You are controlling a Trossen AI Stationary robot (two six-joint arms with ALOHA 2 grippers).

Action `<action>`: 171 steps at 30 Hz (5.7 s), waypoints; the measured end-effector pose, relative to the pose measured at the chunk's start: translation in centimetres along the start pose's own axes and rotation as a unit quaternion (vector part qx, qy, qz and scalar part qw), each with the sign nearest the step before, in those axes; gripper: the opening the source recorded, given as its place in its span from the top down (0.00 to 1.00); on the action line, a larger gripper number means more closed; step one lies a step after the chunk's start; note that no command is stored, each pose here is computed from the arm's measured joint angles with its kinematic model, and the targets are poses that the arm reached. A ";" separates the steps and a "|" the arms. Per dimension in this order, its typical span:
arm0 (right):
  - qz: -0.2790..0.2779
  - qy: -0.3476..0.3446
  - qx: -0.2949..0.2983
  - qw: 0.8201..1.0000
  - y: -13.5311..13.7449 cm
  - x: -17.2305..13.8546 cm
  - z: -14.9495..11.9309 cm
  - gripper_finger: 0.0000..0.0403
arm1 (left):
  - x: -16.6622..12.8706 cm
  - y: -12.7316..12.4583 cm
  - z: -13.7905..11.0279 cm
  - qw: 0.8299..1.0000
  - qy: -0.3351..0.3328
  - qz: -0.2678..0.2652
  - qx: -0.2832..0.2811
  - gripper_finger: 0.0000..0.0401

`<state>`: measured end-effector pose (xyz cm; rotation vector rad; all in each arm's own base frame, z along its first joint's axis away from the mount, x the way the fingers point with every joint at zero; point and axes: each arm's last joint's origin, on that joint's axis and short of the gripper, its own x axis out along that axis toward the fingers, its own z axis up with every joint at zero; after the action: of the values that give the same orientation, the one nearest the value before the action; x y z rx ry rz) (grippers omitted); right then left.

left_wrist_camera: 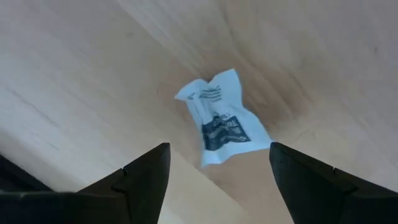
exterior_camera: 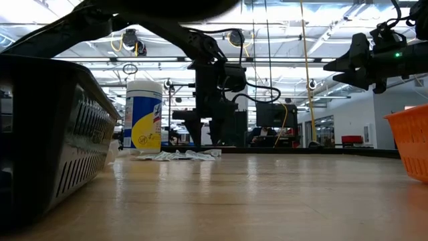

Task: Pick & Place First Aid Supplies
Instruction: Put the towelette pack into the black bin

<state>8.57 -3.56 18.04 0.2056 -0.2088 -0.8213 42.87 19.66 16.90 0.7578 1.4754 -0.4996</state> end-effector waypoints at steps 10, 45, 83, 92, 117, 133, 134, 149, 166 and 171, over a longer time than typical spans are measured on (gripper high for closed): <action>0.000 0.000 0.000 1.000 0.0 0.0 0.0 0.34 | 0.0 1.0 -2.0 0.998 -0.059 -0.004 -0.036 0.32; 0.000 0.000 0.000 1.000 0.0 0.0 0.0 0.34 | -1.7 4.3 -7.9 0.616 -0.175 -0.119 -0.759 0.32; 0.000 0.000 0.000 1.000 0.0 0.0 0.0 0.34 | 1.0 2.2 -4.0 0.345 -0.007 -0.165 -0.924 0.32; 0.000 0.000 0.000 1.000 0.0 0.0 0.0 0.34 | 1.1 1.1 -3.6 0.326 0.035 -0.215 -0.920 0.32; 0.000 0.000 0.000 1.000 0.0 0.0 0.0 0.34 | 2.7 0.6 -1.8 0.196 0.052 -0.218 -0.955 0.32; 0.000 0.000 0.000 1.000 0.0 0.0 0.0 0.34 | 2.6 0.5 -1.5 0.220 0.049 -0.212 -0.951 0.94; 0.000 0.000 0.000 1.000 0.0 0.0 0.0 0.34 | 2.6 0.5 -1.5 0.228 0.047 -0.213 -0.949 0.97; 0.000 0.000 0.000 1.000 0.0 0.0 0.0 0.34 | -1.4 0.1 -1.2 0.327 -0.004 -0.218 -0.919 0.99; 0.000 0.000 0.000 1.000 0.0 0.0 0.0 0.34 | -11.1 -6.4 1.5 0.740 0.041 -0.104 -0.663 1.00; 0.000 0.000 0.000 1.000 0.0 0.0 0.0 0.34 | -13.7 -9.6 5.3 0.828 0.028 -0.097 -0.552 1.00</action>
<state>8.57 -3.56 18.04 0.2060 -0.2098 -0.8211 38.81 7.24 28.65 -0.3113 1.5913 0.2753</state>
